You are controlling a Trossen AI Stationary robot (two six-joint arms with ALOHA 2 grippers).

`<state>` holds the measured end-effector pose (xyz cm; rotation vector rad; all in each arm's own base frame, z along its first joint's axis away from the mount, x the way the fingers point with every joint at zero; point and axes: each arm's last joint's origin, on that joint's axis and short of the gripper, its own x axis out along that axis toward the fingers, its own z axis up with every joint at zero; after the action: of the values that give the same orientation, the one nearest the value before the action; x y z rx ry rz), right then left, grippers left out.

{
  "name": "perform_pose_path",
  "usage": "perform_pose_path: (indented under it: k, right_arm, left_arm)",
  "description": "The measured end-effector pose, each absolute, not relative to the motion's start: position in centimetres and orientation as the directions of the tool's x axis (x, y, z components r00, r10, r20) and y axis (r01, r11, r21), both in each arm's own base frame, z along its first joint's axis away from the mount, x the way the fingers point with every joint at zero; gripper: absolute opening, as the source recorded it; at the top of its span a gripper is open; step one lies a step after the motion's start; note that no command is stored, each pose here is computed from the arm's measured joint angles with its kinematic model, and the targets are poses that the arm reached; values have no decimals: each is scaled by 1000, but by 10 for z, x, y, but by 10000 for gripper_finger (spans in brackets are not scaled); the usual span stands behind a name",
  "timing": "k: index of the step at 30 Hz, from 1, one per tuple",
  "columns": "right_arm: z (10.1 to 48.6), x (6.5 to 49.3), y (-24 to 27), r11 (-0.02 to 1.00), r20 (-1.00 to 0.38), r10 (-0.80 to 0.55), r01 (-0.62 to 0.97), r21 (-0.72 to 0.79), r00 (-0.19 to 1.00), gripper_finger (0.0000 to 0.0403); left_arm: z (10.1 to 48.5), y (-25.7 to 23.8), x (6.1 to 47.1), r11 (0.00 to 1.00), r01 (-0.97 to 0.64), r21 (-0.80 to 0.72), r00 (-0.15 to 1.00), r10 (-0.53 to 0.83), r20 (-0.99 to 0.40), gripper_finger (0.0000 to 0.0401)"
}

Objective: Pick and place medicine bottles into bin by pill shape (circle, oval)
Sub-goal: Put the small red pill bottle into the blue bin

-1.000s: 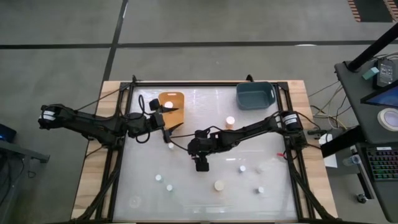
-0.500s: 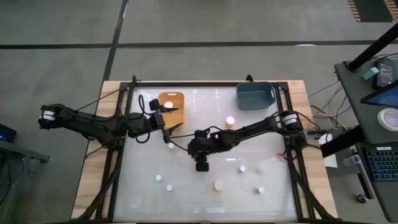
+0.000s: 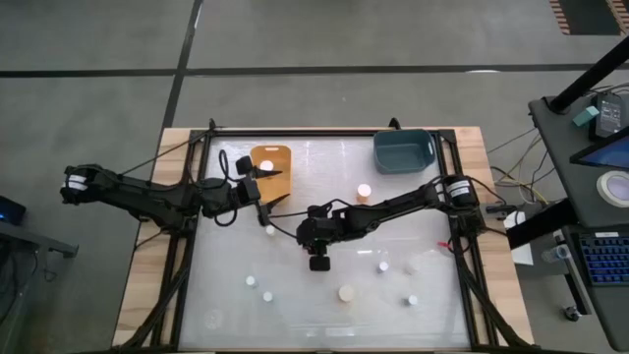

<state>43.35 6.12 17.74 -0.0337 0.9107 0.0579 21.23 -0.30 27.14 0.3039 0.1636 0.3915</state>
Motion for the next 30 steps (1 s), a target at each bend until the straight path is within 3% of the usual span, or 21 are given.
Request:
perform_pose_path:
  k: [14, 23, 30]
  right_arm:
    - [234, 411, 11, 993, -772, -37, 108, 41, 635, 114]
    - [276, 378, -43, 909, -755, -285, 415, -19, 590, 114]
    - [305, 343, -87, 813, -744, -401, 583, -20, 534, 118]
  left_arm:
    - [272, -3, 212, 880, -351, 321, 912, 399, -97, 281]
    - [272, -3, 212, 880, -353, 319, 912, 399, -93, 281]
    - [272, -3, 212, 880, -352, 318, 913, 398, -92, 281]
